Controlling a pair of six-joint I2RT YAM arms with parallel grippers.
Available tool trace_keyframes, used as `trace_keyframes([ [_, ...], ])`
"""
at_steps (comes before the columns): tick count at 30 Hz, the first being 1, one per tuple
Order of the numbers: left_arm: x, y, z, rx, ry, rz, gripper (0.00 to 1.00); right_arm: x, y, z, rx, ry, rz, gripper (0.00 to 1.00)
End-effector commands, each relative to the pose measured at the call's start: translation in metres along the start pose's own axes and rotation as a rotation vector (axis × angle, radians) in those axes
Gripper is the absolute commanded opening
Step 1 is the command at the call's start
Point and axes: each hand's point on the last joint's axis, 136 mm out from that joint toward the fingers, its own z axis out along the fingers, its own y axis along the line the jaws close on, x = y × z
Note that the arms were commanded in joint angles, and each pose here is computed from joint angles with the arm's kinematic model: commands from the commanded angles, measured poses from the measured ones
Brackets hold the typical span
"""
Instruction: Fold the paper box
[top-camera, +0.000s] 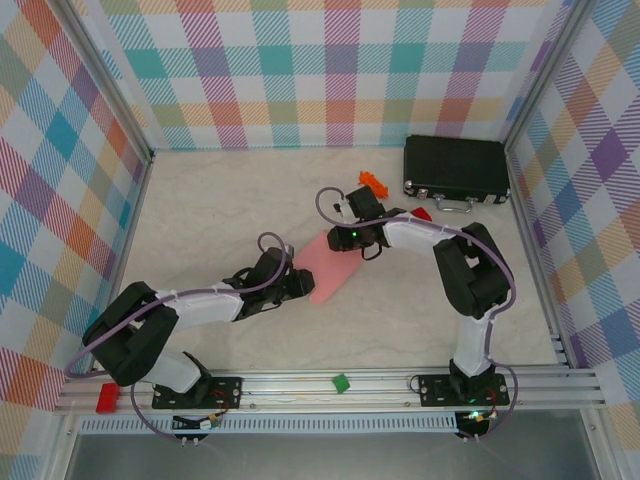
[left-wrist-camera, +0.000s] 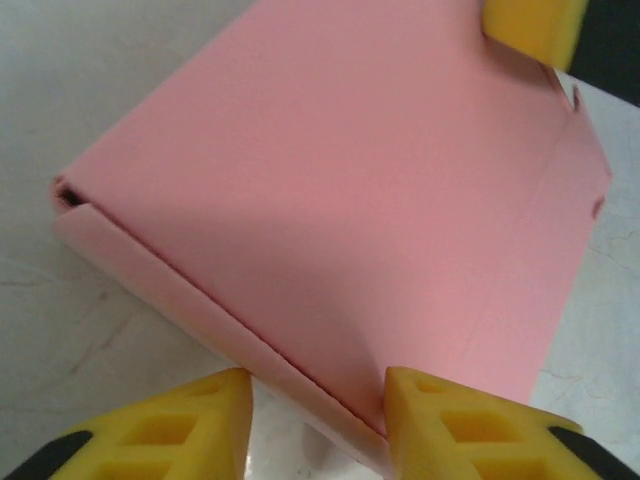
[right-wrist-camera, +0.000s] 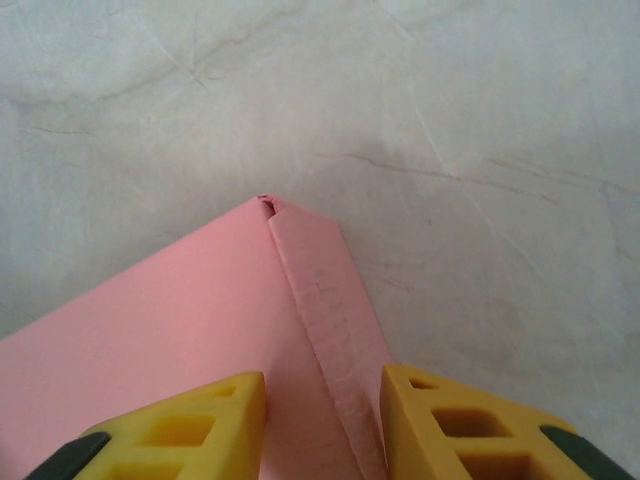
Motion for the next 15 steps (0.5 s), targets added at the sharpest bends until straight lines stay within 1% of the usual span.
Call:
trace_keyframes([
  [1,0.014,-0.008,-0.005,0.051,0.030,-0.034,0.44,0.026,0.002,0.014,0.013,0.116,-0.020,0.37],
  [5,0.005,-0.008,-0.024,0.036,-0.013,-0.011,0.57,0.003,-0.001,-0.005,0.071,0.030,0.019,0.51],
  [6,0.003,-0.006,-0.031,0.019,-0.026,0.006,0.60,-0.003,-0.004,-0.013,0.103,0.004,0.030,0.56],
  [9,-0.008,0.000,-0.051,-0.051,-0.067,0.073,0.69,-0.018,-0.013,-0.039,0.182,-0.071,0.061,0.63],
  [10,-0.012,0.005,-0.058,-0.088,-0.082,0.097,0.71,-0.021,-0.015,-0.047,0.197,-0.089,0.075,0.65],
  [13,-0.029,0.013,-0.077,-0.176,-0.144,0.186,0.81,-0.023,-0.017,-0.071,0.190,-0.128,0.108,0.67],
  [15,-0.040,0.016,-0.083,-0.225,-0.171,0.255,0.85,-0.019,-0.015,-0.084,0.162,-0.136,0.130,0.67],
])
